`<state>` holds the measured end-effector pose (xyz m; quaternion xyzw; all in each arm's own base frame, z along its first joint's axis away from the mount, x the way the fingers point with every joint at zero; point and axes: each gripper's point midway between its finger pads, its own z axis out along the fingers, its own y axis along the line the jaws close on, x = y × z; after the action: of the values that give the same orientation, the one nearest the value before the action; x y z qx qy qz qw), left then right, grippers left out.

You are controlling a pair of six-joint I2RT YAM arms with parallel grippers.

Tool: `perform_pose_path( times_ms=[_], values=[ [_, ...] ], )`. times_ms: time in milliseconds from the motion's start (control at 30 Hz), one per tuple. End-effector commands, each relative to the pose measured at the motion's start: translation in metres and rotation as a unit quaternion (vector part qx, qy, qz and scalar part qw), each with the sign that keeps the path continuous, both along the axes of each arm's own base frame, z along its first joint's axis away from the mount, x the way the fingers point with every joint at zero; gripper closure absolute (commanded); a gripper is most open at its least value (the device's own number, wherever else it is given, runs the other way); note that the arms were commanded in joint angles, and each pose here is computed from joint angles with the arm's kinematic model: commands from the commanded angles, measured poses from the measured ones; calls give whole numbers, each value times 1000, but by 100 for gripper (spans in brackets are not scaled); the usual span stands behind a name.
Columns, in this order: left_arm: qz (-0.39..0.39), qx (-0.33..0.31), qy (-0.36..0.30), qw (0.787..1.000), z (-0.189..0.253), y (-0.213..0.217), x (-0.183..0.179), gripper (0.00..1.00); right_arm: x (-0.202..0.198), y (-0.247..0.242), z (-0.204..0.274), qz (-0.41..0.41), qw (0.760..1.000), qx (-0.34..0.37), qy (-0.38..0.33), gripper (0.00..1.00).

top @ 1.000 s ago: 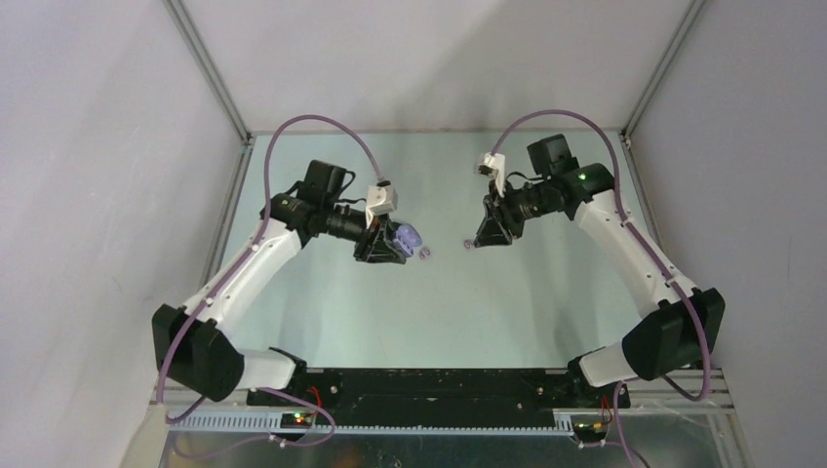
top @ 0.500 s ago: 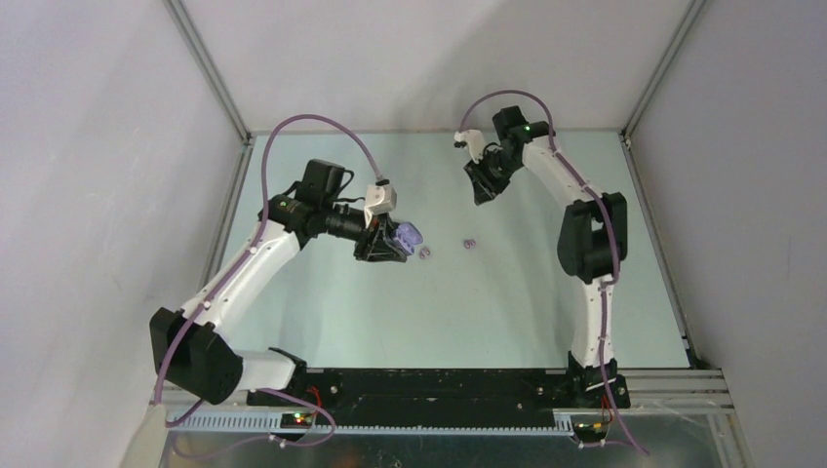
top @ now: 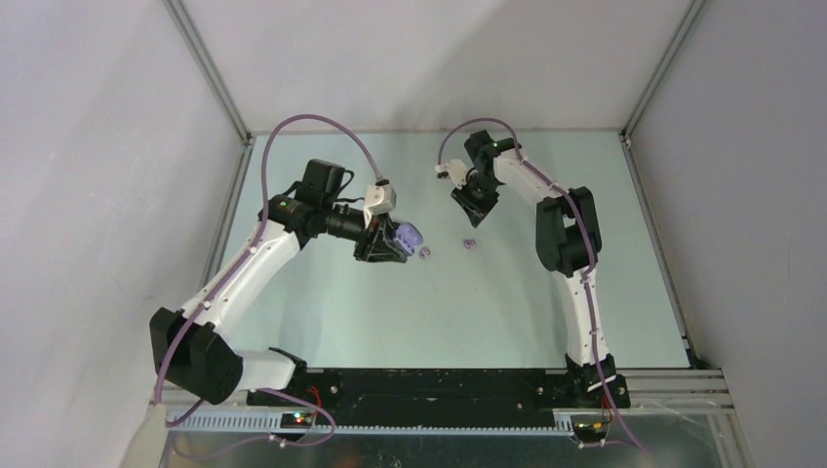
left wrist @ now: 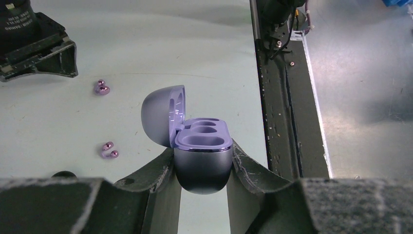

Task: Insert the wireless bluetooth earbuds into the charging case
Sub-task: Adjust the left earbud at the center of the board.

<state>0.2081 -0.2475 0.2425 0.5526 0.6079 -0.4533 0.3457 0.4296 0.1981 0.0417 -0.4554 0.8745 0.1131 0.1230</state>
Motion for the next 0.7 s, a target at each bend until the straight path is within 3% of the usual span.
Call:
perform_pose_path(
  times_ms=[0, 300, 667],
  values=[
    [-18, -19, -14, 1000, 10, -1, -8, 100, -14, -8, -6, -6, 1000, -20, 19, 69],
    [-20, -20, -18, 999, 13, -1, -10, 100, -47, -6, -27, 15, 997, -50, 53, 73],
    [-21, -21, -18, 999, 13, -1, -11, 100, -83, 15, -17, 57, 995, 9, 85, 76]
  ],
)
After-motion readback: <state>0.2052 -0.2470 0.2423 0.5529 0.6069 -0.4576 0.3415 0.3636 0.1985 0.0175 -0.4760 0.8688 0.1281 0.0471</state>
